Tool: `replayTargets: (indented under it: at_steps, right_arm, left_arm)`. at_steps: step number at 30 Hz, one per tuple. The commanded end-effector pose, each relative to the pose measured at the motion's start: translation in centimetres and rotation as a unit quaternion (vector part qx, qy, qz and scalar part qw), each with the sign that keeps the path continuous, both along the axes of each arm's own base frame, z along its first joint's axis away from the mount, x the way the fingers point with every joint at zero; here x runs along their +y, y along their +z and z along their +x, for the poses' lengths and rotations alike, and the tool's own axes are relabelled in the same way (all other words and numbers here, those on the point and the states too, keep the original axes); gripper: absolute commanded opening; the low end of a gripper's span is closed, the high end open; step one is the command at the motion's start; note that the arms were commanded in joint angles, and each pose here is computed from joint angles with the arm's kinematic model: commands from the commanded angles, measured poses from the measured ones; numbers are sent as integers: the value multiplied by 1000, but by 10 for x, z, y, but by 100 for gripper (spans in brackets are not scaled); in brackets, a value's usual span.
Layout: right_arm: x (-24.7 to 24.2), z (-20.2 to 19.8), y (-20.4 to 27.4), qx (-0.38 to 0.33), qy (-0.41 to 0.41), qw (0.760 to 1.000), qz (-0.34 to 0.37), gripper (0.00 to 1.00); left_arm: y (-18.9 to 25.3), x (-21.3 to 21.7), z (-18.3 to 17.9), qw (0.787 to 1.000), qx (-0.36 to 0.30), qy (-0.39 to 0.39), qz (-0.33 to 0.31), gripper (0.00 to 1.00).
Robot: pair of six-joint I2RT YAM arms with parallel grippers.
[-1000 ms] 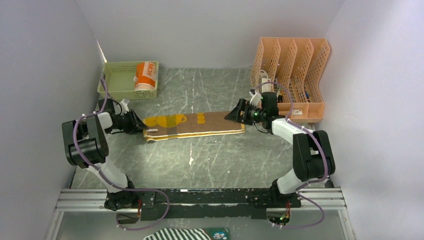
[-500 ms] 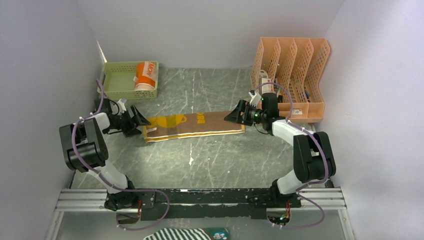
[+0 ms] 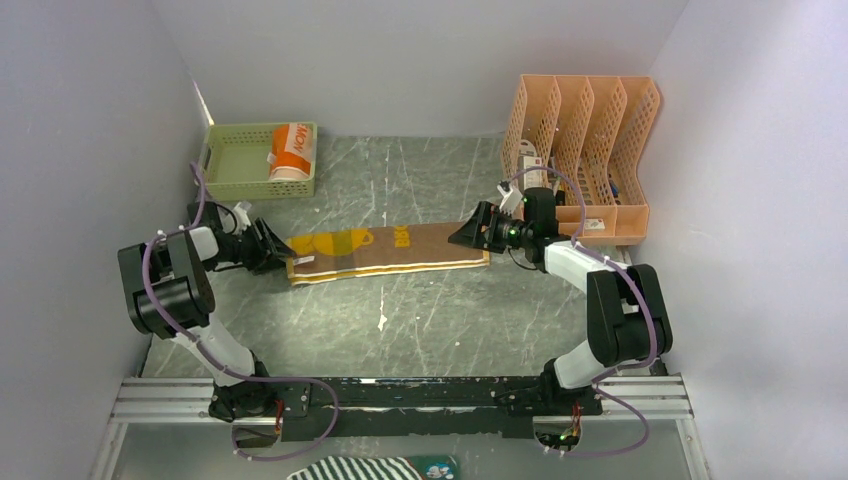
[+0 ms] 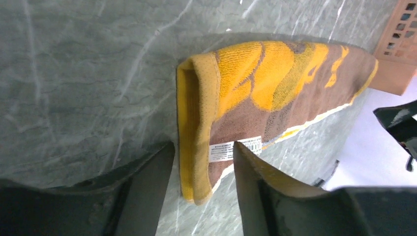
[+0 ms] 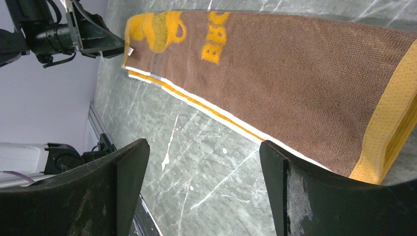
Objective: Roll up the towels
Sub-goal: Fold the towel at the center of the board.
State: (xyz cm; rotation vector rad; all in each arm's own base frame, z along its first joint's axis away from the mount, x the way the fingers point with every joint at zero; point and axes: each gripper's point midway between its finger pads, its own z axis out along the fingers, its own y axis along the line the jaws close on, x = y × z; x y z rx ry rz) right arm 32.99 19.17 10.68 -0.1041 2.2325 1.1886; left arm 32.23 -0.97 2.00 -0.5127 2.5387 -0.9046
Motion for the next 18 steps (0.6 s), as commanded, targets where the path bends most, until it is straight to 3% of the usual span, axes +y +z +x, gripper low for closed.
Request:
replayTargets:
  at_steps: [1,2,3,4,11,18]
  right_arm:
    - [-1,-1,10,-22,5,1000,7,84]
    - [-1,-1,10,-22,5,1000,7,84]
    - [0,-1,10,-22,5,1000,7,84]
    - [0,-1,9,-22,6,1000,7,84]
    - [-1,-2,9,-22,6,1000,6,84]
    - [1,-5,9,-14,-2,1000,10,84]
  left_arm:
    - [-52,-8,-56,993,118,-18,13,58]
    - [-51,-10,-55,993,114,-22,8,43]
    - [-51,-11,-56,993,113,-23,9,11]
    - [-48,-12,-54,994,105,-24,9,7]
    - [-16,15,-35,995,61,18,82,7]
    - [43,73,-6,971,5,108,213,7]
